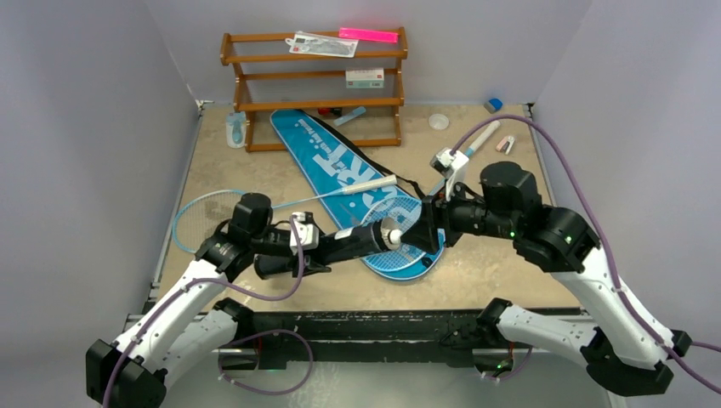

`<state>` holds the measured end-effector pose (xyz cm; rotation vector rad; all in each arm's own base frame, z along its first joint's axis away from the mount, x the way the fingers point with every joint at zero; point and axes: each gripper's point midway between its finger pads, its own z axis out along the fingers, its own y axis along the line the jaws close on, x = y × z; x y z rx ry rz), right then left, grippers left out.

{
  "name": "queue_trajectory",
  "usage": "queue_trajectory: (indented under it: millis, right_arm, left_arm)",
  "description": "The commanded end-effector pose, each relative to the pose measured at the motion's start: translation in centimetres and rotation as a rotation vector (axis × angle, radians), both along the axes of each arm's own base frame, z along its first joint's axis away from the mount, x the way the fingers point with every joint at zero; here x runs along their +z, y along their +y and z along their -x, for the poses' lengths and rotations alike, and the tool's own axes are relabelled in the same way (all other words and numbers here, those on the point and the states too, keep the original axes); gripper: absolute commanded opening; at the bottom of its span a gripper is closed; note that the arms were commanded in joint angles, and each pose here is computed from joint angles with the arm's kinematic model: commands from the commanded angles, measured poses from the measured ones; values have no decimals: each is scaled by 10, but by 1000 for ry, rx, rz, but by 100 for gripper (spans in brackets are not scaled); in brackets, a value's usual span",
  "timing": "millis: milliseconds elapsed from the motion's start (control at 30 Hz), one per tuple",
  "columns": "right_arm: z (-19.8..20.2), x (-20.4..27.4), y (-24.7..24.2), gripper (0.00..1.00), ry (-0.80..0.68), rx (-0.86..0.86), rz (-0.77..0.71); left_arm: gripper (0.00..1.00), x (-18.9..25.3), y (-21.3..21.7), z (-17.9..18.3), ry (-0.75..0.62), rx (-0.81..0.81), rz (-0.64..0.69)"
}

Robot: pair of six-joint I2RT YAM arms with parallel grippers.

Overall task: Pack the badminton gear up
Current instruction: Place the shuttlecock at the shuttle tube.

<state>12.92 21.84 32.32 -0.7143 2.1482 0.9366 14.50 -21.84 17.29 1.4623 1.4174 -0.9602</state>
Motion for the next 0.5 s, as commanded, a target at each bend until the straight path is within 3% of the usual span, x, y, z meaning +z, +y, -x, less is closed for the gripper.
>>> queue_trajectory:
  millis: [0,200,333,467]
  right_arm:
    - [-8,54,-1,64,-194,-19,-140]
    - [-10,106,1,66,-357,-22,-298]
    - [-16,133,7,55,-441,-20,-372]
    - [-21,156,13,52,-504,-10,-421]
  left_arm:
    - [35,49,-13,-12,-31,21,144]
    - [34,74,-22,-17,-2,65,293]
    - [34,94,-25,-23,-32,113,459]
    - [34,97,-24,-37,-5,201,548]
